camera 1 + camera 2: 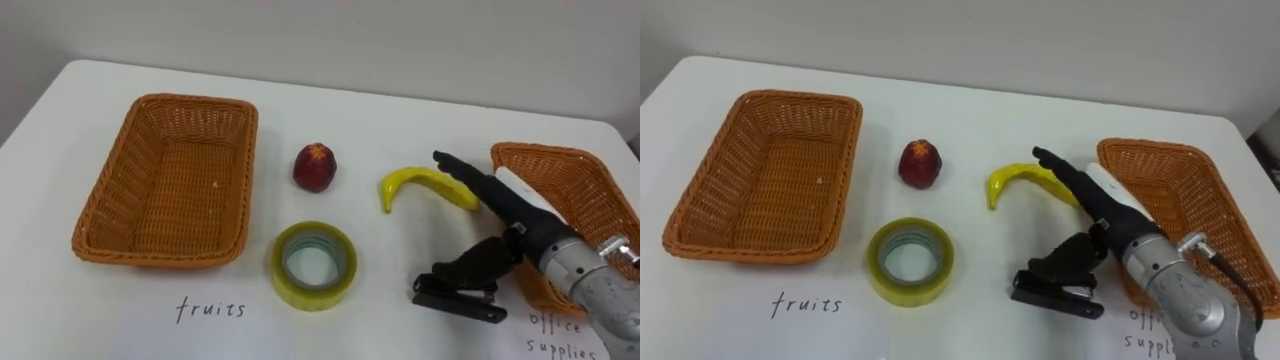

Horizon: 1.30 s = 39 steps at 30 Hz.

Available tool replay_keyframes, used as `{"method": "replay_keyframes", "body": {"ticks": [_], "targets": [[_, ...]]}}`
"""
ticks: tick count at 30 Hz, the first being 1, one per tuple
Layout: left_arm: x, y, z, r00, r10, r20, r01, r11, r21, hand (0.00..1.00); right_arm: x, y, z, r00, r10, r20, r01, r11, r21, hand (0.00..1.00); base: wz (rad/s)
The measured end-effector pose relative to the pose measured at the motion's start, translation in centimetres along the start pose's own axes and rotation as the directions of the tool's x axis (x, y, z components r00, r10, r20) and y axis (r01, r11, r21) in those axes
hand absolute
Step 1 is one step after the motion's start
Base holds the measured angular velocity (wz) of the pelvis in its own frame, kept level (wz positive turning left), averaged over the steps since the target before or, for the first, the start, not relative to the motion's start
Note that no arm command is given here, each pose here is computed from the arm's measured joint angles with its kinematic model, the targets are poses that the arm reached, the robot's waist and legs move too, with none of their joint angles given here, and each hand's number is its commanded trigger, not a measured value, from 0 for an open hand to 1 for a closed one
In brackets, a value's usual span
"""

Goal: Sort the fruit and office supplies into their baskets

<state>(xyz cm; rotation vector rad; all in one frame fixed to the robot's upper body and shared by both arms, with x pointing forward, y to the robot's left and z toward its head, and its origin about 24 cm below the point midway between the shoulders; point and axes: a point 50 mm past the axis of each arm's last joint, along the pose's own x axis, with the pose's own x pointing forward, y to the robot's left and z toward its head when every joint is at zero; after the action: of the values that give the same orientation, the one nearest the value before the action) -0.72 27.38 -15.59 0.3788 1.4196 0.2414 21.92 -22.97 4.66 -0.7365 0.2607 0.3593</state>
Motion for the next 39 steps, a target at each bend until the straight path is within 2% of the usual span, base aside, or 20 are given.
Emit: {"method": "replay_keyframes", "body": {"ticks": [13,39], "targets": [[0.2,0.5,0.7,1.0,0.0,0.01,0.0,1.0,0.005,0.0,0.2,1.3,-2.1,0.982,0.162,-0.097,-0.156,0.985,0.071,0.0,0.0],[0.1,1.8,1.2,0.999,0.045,0.023,-0.045,0.999,0.021,0.0,0.4,2.3,-3.5,0.958,0.233,-0.166,-0.216,0.97,0.116,0.0,0.0]]}}
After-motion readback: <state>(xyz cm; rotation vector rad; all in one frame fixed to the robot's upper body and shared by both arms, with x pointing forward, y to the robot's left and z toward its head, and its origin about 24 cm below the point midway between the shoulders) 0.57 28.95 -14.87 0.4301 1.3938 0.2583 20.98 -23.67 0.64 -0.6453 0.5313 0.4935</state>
